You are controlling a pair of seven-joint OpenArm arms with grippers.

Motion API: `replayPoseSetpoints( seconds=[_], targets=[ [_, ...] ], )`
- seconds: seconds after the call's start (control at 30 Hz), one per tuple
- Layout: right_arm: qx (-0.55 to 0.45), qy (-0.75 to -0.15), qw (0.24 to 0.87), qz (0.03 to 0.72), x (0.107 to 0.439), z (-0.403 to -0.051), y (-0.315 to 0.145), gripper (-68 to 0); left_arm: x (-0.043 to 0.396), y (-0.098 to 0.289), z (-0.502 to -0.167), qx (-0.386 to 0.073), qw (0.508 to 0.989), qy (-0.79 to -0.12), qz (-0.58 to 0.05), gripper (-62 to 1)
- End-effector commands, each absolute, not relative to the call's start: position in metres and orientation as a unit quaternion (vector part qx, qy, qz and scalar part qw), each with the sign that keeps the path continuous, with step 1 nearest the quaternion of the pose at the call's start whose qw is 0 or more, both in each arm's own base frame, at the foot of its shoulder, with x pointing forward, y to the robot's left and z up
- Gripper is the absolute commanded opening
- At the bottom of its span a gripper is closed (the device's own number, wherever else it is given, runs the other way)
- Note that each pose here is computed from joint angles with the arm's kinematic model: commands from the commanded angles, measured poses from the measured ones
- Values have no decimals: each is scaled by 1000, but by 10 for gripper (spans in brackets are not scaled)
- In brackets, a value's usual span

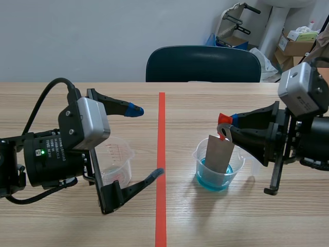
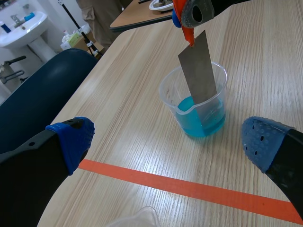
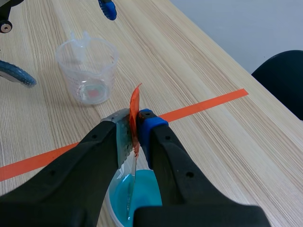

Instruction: Do the redox reaction experiment

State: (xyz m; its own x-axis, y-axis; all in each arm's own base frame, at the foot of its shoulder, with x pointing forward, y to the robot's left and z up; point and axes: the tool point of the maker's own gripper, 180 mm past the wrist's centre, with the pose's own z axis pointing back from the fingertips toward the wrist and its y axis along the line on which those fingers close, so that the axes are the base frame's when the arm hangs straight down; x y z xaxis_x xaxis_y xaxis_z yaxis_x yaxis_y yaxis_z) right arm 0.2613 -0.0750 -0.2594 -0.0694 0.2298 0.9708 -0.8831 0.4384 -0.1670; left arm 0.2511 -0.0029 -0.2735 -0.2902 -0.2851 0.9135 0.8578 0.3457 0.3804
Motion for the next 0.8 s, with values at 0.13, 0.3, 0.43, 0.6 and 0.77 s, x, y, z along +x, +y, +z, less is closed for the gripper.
replayPoseSetpoints(
  seconds=[0.13, 0.3, 0.43, 0.6, 0.77],
  targets=[
    [274, -572, 625, 456, 262, -261, -79, -665, 251, -6, -266, -239, 540, -621, -515, 14],
    [274, -572, 624, 457, 262, -260, -79, -665, 251, -6, -266, -239, 540, -621, -515, 14],
    [273, -572, 622, 460, 262, -259, -79, -665, 251, -6, -266, -239, 540, -621, -515, 14],
    [272, -577, 608, 472, 261, -248, -78, -665, 251, -6, -266, -239, 540, -621, -515, 14],
    [260, -590, 594, 481, 264, -232, -80, -665, 251, -6, -266, -239, 540, -621, -515, 14]
  ],
)
